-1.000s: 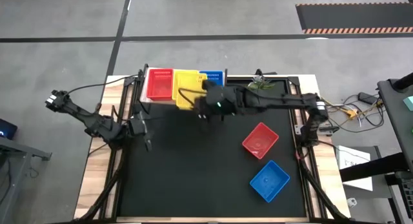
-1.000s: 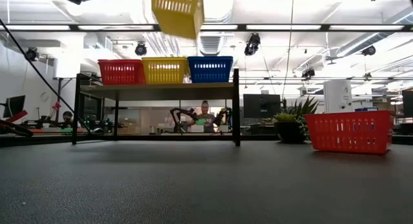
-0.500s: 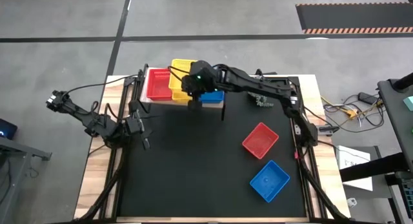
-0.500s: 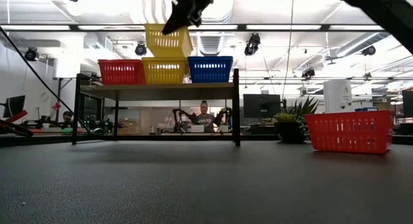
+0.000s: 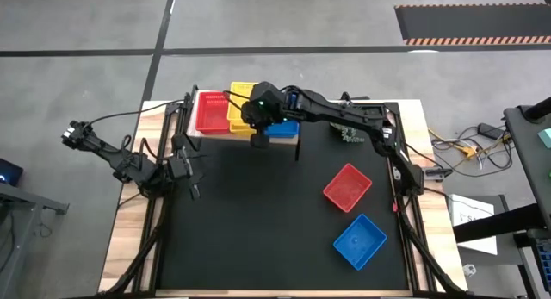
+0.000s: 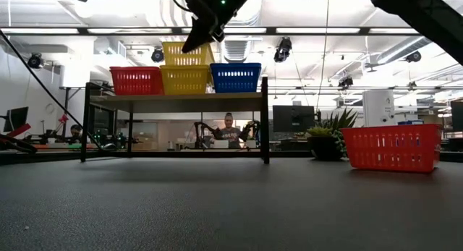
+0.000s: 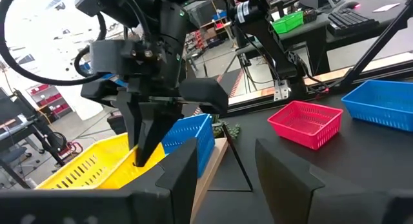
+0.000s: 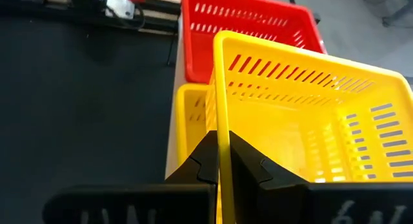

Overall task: Stack baskets on shelf by color
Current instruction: Stack the yellow bin on top of the yellow bins on the shelf, then stack the red bin on top of the red bins on the shelf

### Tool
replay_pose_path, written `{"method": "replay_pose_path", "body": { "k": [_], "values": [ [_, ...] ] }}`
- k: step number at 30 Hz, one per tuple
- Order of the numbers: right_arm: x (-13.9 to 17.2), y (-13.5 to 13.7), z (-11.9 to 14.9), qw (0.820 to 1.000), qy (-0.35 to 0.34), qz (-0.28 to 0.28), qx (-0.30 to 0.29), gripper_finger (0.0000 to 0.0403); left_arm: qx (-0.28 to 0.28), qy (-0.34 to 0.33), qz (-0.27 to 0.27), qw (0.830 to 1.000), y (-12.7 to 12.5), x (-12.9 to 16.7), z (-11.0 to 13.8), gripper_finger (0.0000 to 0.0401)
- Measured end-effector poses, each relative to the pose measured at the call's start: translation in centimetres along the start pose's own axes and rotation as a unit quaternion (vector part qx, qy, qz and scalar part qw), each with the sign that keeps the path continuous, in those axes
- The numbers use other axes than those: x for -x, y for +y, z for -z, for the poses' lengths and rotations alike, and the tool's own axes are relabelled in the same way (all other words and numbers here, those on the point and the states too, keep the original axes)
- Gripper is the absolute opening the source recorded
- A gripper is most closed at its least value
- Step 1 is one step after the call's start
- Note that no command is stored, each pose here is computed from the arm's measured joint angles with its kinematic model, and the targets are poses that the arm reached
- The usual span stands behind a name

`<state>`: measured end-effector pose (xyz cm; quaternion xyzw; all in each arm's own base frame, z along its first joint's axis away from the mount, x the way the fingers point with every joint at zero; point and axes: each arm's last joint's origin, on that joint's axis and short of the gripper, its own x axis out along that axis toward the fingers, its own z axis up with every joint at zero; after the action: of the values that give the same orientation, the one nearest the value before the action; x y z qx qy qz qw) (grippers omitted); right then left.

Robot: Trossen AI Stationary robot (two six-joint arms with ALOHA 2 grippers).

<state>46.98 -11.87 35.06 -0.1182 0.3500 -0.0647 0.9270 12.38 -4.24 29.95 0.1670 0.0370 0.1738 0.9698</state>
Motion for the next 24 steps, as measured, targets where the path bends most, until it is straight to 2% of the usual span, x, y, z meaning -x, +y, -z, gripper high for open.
{"method": "replay_pose_path", "body": {
  "k": [11,24],
  "values": [
    [-0.7,0.4,0.3,1.0,0.013,-0.005,0.004,0.0017,0.003,0.0,0.0,1.0,0.0,0.0,0.0,0.0139],
    [0.5,0.4,-0.1,1.0,0.008,-0.005,0.001,0.0131,0.008,-0.003,0.0,1.0,-0.1,-0.1,-0.1,0.0139]
  ]
}}
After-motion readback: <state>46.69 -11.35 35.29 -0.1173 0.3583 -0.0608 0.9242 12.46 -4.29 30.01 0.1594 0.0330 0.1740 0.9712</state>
